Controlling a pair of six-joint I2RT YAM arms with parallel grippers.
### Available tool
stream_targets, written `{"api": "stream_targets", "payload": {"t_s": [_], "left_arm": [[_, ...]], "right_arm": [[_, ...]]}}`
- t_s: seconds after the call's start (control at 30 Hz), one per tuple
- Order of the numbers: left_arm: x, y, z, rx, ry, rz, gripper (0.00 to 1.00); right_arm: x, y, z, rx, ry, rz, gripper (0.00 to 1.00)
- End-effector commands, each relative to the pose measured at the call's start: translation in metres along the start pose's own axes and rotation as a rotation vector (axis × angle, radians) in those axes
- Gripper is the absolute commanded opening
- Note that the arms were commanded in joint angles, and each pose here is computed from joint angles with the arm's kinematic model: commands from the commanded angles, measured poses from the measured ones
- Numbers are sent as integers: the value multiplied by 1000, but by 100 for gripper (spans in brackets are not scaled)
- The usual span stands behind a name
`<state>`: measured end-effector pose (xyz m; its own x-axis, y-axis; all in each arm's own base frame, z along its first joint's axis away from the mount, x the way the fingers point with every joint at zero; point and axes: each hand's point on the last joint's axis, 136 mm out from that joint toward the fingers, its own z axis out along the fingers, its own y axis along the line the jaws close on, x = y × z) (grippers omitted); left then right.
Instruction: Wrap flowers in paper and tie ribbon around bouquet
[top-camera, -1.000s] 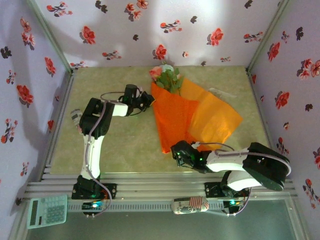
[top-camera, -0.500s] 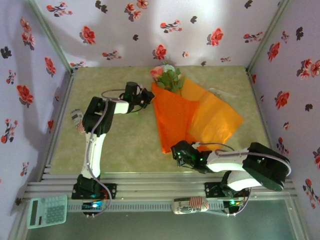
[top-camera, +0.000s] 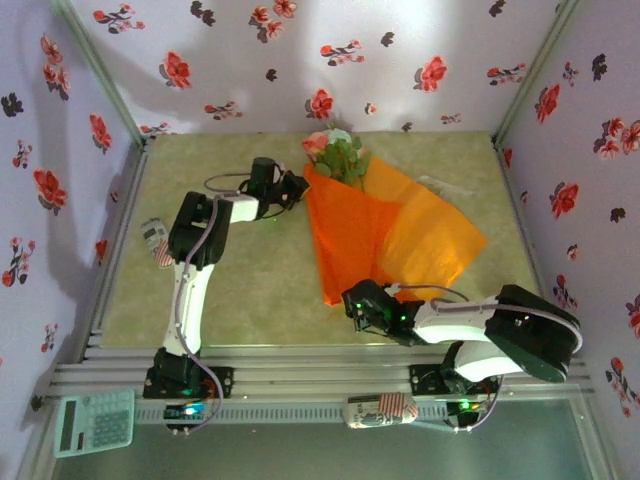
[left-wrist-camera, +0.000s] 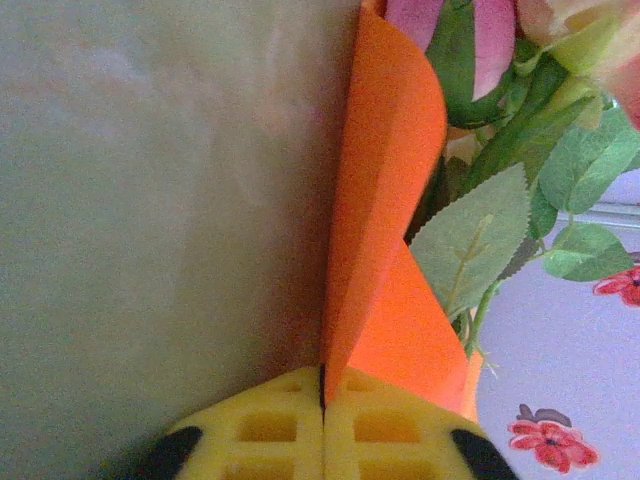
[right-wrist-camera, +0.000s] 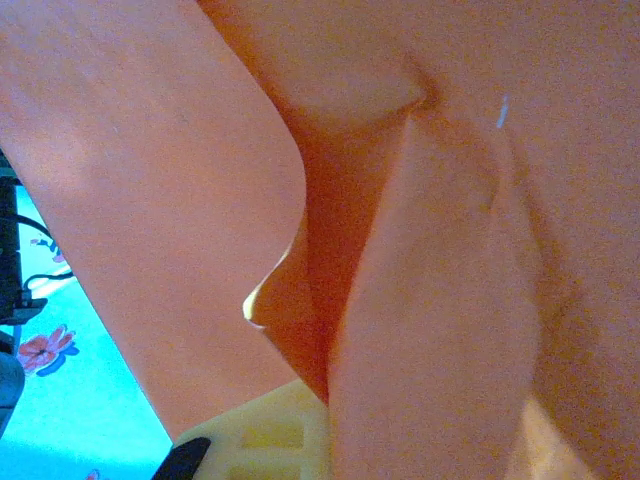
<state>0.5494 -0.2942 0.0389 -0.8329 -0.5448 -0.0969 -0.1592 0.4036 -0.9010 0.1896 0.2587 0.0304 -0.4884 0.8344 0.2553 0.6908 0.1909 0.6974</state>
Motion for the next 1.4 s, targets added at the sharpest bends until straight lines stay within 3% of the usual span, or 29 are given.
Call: {"api": "stream_targets", "payload": {"t_s": [0.0, 0.07, 0.3, 0.33, 0.37, 0.4, 0.5, 0.73, 0.8, 0.87, 1.3, 1.37], "left_arm": [[-29, 12, 3, -29, -77, -2, 16], [-32, 10, 5, -29, -76, 4, 0], [-43, 8, 7, -18, -86, 1, 0], [-45, 7, 7, -18, -87, 3, 3], [-46, 7, 7, -21, -87, 0, 17], [-47, 7, 7, -26, -86, 2, 20], [-50, 5, 10, -18, -77, 3, 0], [-57, 1, 13, -3, -81, 3, 0], [-60, -1, 14, -8, -79, 4, 11], [-61, -2, 15, -6, -75, 7, 0], [-83, -1, -17, -19, -128, -4, 0], [-83, 0, -24, -34, -129, -6, 21]], "right_arm": [[-5, -17, -2, 63, -12, 308, 0], [-5, -17, -2, 63, -11, 308, 0], [-4, -16, -1, 62, -8, 304, 0], [-4, -16, -1, 62, -8, 303, 0], [-4, -16, -1, 63, -8, 304, 0], [-3, -16, -1, 63, -6, 303, 0], [-2, -15, 0, 62, -5, 303, 0], [2, -14, 2, 68, 11, 299, 0], [3, -14, 3, 70, 14, 296, 0], [4, -13, 4, 70, 19, 294, 0], [17, -9, 14, 94, 56, 266, 0], [20, -8, 16, 98, 64, 261, 0]]}}
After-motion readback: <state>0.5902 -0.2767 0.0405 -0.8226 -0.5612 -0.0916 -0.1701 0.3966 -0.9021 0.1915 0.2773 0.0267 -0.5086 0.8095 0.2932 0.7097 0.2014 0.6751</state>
